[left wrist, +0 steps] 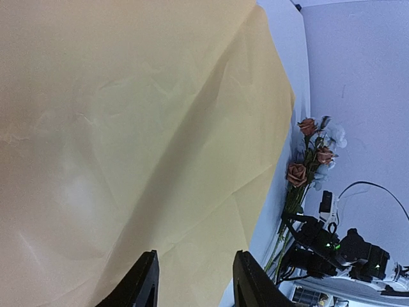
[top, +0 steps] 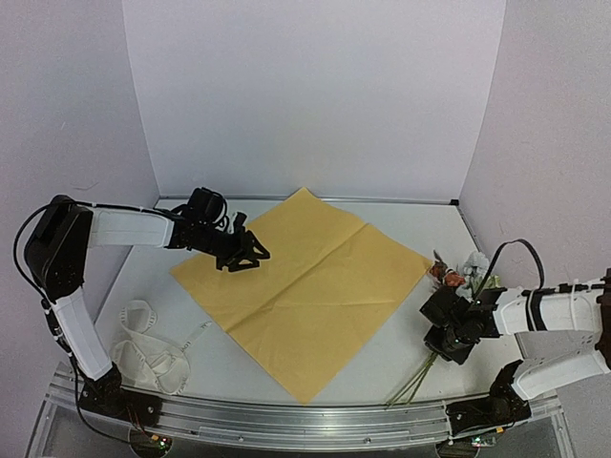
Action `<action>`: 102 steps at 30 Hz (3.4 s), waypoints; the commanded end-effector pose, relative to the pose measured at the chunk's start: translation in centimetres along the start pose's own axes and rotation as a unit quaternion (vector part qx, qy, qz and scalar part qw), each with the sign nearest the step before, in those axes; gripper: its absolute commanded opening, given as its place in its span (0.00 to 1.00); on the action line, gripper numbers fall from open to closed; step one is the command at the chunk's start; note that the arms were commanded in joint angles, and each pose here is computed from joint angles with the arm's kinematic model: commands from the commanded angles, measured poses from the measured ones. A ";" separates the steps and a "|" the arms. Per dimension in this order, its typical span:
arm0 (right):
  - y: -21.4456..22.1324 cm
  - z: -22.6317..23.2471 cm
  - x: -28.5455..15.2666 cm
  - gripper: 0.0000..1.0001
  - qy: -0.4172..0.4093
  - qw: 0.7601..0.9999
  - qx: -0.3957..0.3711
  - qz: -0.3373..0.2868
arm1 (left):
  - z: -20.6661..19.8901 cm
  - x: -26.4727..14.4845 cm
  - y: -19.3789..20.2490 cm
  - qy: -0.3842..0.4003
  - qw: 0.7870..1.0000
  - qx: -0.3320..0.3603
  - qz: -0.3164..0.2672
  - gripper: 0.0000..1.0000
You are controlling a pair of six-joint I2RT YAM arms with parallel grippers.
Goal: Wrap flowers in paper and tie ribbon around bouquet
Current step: Pick up the fake flower from the center of the board, then place the fake flower on the flattened wrapping paper, then adjust the fake flower on the flattened wrapping paper.
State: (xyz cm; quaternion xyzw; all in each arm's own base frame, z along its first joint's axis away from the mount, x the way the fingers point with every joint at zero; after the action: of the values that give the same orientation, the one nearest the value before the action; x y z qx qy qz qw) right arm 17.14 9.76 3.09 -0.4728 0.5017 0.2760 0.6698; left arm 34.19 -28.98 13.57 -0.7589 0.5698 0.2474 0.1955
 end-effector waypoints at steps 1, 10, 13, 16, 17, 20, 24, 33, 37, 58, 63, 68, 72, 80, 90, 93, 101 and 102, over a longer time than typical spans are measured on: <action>-1.4 0.9 -1.5 0.00 0.014 0.999 -0.040 -0.011 | -1.4 1.6 1.7 0.015 0.998 0.035 0.047 0.34; -5.5 2.8 -6.2 0.00 0.001 0.994 -0.081 -0.077 | 1.6 5.3 4.7 -0.012 0.994 0.022 0.105 0.21; -7.2 4.1 -8.0 0.00 -0.011 0.989 -0.108 -0.104 | 3.3 6.5 5.3 -0.037 0.993 0.011 0.110 0.20; -8.9 6.0 -9.5 0.00 -0.021 0.982 -0.142 -0.125 | 5.5 7.1 5.6 -0.080 0.991 0.001 0.106 0.19; -9.5 7.0 -10.1 0.00 -0.026 0.979 -0.155 -0.131 | 6.1 7.3 5.7 -0.096 0.990 0.000 0.106 0.19; -11.5 10.7 -11.9 0.00 -0.059 0.968 -0.192 -0.150 | 8.2 7.5 6.1 -0.140 0.984 -0.001 0.106 0.18; -13.3 16.8 -13.4 0.00 -0.131 0.950 -0.236 -0.160 | 10.3 7.1 6.5 -0.186 0.977 0.005 0.106 0.17; -15.3 30.5 -13.8 0.00 -0.285 0.904 -0.284 -0.147 | 10.8 6.2 7.1 -0.198 0.973 0.020 0.114 0.16; -15.6 35.0 -12.0 0.00 -0.319 0.896 -0.280 -0.132 | 10.8 5.7 7.3 -0.199 0.973 0.023 0.112 0.16; -15.1 43.3 -3.1 0.00 -0.346 0.900 -0.238 -0.121 | 10.4 4.1 7.8 -0.192 0.976 0.024 0.099 0.16; -14.4 44.0 -1.6 0.14 -0.351 0.898 -0.243 -0.106 | 10.2 4.1 7.7 -0.191 0.976 0.025 0.098 0.15; -14.4 44.0 -1.5 0.54 -0.347 0.899 -0.246 -0.102 | 10.0 4.0 7.6 -0.191 0.976 0.026 0.096 0.16; -14.7 43.3 -2.6 0.67 -0.342 0.901 -0.246 -0.101 | 9.7 3.9 7.5 -0.190 0.977 0.026 0.093 0.15; -14.3 40.9 -4.2 0.73 -0.321 0.907 -0.261 -0.084 | 7.7 3.1 7.0 -0.169 0.982 0.035 0.076 0.16; -11.5 36.9 -4.4 0.64 -0.272 0.911 -0.306 -0.055 | 2.6 2.2 4.7 -0.129 0.989 0.056 0.033 0.20; -10.3 35.9 -4.6 0.58 -0.246 0.908 -0.334 -0.055 | 2.7 2.9 4.1 -0.136 0.989 0.055 0.029 0.24; -7.5 34.5 -2.3 0.54 -0.189 0.900 -0.391 -0.036 | 3.5 5.3 3.3 -0.143 0.987 0.060 0.043 0.33; -7.4 34.3 -2.0 0.54 -0.181 0.900 -0.395 -0.036 | 3.7 5.5 3.2 -0.148 0.986 0.062 0.041 0.34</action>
State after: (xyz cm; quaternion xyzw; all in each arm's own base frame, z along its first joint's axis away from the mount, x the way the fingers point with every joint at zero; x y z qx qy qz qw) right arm 37.20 39.41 9.17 -0.6252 0.1929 0.5224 0.5468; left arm 30.58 -31.35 7.48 -0.6766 0.5828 0.3367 0.2987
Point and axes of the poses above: each gripper's point midway between its finger pads, its own x axis out along the fingers, its own z axis along the line the jaws close on, y = z × x, the point moved 3 cm from there along -x, back along the fingers, and after that the axes turned 15 degrees about -x, right-handed, at the moved point
